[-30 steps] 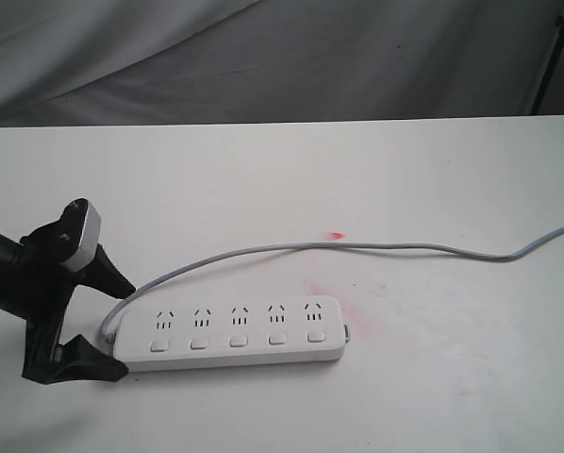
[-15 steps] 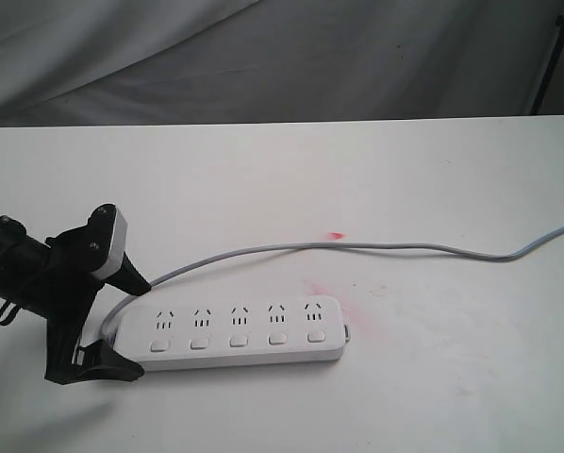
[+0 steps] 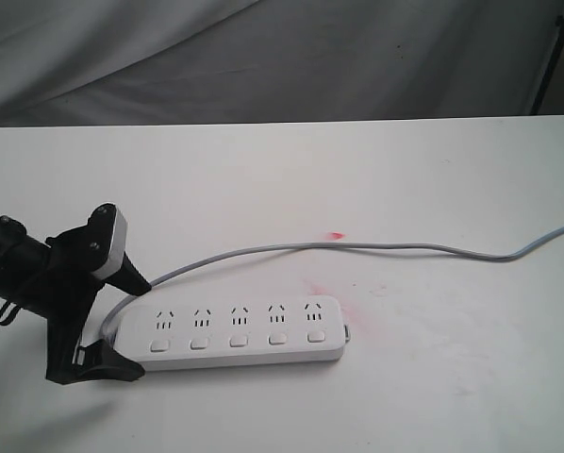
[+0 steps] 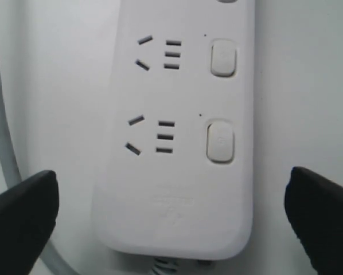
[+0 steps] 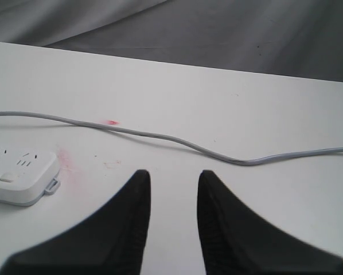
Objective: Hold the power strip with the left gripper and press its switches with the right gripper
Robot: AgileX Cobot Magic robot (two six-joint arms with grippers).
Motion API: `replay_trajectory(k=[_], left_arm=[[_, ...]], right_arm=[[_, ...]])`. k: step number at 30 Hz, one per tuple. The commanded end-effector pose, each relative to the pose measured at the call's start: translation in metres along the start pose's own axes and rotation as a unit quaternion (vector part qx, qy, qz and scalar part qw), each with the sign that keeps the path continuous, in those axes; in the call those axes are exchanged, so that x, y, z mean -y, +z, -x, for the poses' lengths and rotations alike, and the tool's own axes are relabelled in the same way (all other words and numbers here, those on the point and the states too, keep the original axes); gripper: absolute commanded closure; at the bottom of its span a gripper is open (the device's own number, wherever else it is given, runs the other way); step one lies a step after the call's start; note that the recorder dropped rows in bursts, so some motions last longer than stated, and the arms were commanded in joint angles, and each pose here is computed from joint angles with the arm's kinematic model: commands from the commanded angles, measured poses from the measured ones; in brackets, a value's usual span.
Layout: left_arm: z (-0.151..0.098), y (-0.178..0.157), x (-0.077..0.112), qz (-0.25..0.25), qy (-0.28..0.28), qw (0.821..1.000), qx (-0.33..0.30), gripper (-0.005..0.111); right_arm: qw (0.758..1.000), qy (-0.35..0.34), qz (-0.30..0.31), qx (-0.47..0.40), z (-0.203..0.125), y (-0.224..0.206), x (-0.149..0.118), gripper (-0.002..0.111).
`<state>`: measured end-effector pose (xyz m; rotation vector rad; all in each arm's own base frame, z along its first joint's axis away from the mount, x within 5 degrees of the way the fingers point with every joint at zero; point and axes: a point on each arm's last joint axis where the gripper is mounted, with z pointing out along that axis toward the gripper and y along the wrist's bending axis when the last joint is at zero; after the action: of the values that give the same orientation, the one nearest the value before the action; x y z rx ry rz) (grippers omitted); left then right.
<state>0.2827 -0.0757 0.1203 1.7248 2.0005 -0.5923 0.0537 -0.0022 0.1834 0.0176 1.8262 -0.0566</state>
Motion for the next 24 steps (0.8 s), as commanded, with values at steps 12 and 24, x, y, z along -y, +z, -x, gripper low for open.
replay_trajectory(k=[12,24], left_arm=[[-0.0027,0.0068,-0.0027,0.003,-0.015,1.000,0.001,0.002],[-0.0023,0.0068,-0.0029,0.004,-0.018,1.000,0.003,0.035]], right_arm=[[1.000,0.002,-0.003,0.001,-0.0009,0.0001,0.0003,0.081],[1.000,0.002,-0.003,0.001,-0.0009,0.0001,0.0003,0.081]])
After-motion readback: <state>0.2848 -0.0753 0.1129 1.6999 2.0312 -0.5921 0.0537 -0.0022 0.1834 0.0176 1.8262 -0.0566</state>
